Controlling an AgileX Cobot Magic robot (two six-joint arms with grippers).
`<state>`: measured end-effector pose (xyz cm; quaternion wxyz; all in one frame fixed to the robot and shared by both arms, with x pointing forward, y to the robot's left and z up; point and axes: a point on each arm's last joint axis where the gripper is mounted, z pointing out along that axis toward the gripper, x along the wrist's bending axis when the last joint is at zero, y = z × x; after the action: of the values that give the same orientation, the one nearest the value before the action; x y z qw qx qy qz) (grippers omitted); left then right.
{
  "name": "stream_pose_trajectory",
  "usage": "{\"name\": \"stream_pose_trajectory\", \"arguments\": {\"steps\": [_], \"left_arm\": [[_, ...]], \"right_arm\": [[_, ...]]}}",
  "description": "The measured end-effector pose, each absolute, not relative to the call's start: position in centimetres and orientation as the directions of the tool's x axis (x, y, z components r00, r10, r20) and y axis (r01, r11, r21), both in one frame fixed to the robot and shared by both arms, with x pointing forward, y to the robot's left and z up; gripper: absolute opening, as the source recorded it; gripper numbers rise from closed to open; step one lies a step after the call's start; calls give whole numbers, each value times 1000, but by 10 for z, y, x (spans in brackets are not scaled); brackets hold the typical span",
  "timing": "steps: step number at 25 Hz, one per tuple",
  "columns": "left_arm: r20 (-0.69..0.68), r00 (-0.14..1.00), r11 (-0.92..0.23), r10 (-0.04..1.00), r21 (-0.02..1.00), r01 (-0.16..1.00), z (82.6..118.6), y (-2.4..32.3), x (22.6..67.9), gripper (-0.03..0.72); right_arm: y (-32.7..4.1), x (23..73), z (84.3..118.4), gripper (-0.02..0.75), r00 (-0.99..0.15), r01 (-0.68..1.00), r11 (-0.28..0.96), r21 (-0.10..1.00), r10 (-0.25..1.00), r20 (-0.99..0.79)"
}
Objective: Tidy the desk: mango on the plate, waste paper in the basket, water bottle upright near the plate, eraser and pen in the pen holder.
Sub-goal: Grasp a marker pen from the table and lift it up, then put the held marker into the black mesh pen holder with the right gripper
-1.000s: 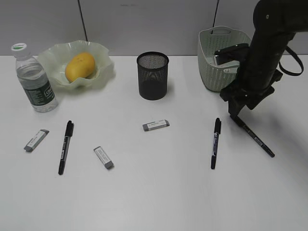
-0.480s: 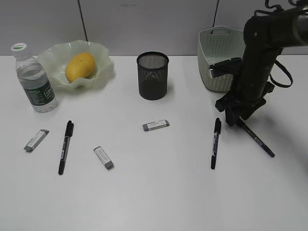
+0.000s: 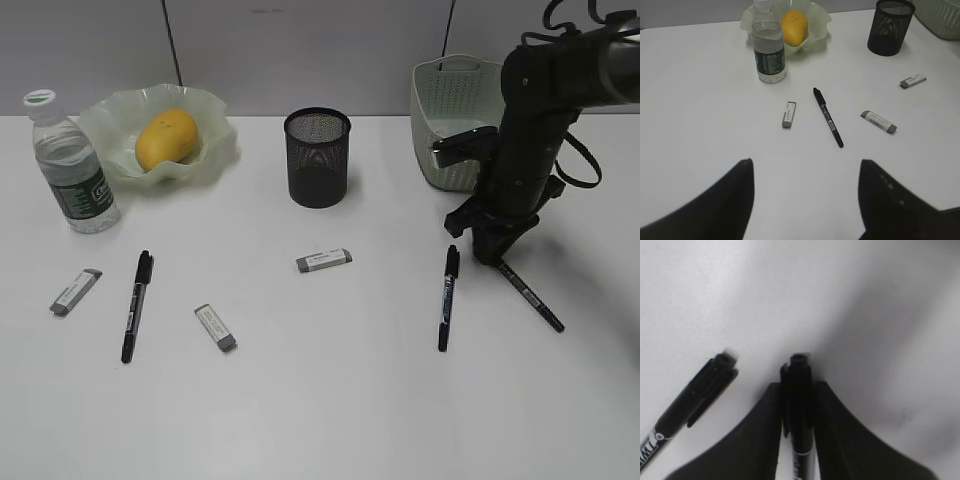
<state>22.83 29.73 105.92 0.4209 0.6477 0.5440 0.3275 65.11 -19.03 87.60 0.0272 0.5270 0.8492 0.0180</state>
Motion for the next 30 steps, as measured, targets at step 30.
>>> {"name": "stream_pose_trajectory", "arguments": {"steps": [30], "left_arm": [[-34,194,-54,981,902,429,1059,297,228,475]], "right_arm": [[-151,691,1089,152,-441,601,184,778,888,131]]}}
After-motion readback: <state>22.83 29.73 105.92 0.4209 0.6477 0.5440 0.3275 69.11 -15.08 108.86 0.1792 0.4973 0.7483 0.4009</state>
